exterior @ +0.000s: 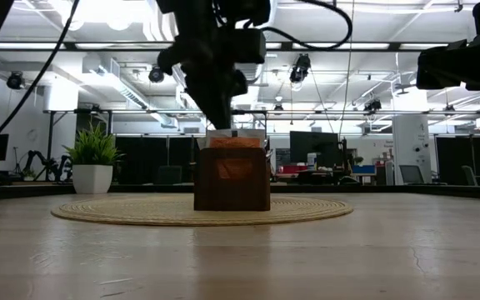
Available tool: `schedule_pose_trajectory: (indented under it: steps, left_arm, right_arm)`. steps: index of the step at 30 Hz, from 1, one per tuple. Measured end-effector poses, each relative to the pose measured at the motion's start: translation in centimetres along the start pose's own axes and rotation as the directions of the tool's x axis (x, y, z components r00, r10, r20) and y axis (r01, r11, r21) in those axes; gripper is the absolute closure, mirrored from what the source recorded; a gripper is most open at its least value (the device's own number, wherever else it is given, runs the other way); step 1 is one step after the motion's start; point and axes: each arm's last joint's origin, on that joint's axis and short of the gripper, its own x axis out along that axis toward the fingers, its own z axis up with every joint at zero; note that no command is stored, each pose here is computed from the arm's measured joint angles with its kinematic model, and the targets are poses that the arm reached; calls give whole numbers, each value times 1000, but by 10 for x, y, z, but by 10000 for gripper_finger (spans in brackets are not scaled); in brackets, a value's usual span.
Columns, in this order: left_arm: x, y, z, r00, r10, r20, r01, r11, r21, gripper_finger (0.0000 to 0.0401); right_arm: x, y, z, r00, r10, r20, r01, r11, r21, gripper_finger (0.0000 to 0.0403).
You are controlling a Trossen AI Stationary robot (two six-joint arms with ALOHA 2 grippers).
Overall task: Pick & Place Tea
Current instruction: Put the orange tea bag into the middle section of the wooden organizer
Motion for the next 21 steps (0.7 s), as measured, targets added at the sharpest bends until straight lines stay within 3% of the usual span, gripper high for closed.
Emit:
schedule_pose_trajectory:
  steps: [11, 21]
  left_arm:
    - [33, 8, -15, 997, 63, 40, -63, 998, -5, 401]
    - [67, 8, -25, 997, 59, -50, -58, 998, 10, 401]
  right_arm:
    - [0, 0, 0, 1000, 0, 0, 0, 1000, 0, 394]
    - [0, 0, 0, 1000, 0, 1, 0, 1000, 0, 394]
